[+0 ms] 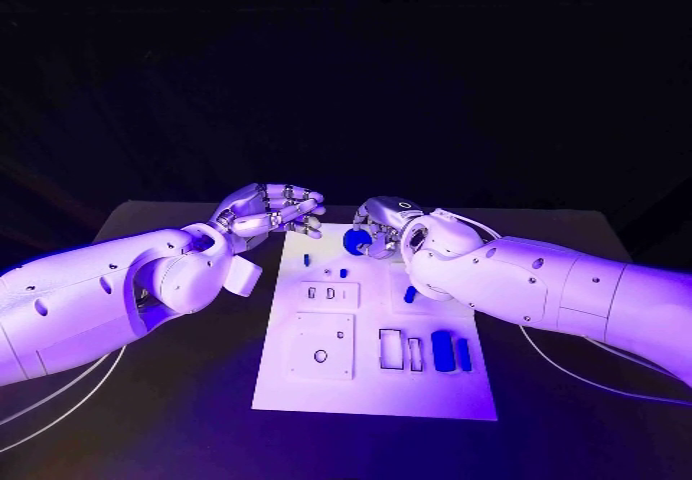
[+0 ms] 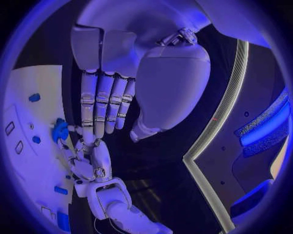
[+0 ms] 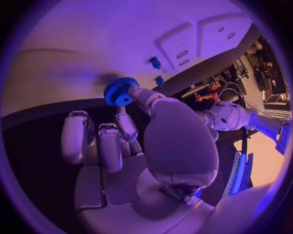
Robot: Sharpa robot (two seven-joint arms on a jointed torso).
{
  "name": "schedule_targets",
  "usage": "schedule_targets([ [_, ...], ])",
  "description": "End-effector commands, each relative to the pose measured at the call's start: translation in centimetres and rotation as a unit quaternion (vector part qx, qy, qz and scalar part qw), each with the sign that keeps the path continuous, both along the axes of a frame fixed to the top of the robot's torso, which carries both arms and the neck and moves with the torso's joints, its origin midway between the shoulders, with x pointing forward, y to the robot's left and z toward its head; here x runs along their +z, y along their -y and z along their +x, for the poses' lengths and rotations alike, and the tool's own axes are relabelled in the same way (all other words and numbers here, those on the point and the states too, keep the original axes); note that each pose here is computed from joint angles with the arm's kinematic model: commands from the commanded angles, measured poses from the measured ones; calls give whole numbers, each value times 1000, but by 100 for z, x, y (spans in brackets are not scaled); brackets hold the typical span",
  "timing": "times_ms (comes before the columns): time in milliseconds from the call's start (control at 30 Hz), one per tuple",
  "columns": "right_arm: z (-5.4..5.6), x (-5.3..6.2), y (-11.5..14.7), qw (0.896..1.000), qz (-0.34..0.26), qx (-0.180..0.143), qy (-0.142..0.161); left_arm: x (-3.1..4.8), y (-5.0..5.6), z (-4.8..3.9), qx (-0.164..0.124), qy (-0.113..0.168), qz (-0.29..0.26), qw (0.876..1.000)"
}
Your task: Assemble the parts on the task board
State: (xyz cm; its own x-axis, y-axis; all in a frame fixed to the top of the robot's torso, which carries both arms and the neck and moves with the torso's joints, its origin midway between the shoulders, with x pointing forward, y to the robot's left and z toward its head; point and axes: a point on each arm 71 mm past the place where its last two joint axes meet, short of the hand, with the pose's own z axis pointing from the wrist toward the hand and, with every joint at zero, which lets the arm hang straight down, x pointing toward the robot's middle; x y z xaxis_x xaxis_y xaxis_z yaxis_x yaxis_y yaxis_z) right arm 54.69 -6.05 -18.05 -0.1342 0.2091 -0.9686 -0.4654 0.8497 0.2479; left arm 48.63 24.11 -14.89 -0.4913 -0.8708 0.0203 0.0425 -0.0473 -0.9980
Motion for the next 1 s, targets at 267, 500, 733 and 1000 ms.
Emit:
schedule_targets([
  [267,-22,-124,-169,1000,-9,11,-23,10,40,-1,-5,3,-2,1000],
  [500,-7,-147,-213,1000,-13,6,-25,9,54,1,-6,3,-2,1000],
  [733,47,-152,-190,1000,-19,-10,-22,9,56,3,-7,2,-2,1000],
  [1000,74,-159,-166,999,-24,-18,-24,7,59,7,-7,2,-3,1000],
])
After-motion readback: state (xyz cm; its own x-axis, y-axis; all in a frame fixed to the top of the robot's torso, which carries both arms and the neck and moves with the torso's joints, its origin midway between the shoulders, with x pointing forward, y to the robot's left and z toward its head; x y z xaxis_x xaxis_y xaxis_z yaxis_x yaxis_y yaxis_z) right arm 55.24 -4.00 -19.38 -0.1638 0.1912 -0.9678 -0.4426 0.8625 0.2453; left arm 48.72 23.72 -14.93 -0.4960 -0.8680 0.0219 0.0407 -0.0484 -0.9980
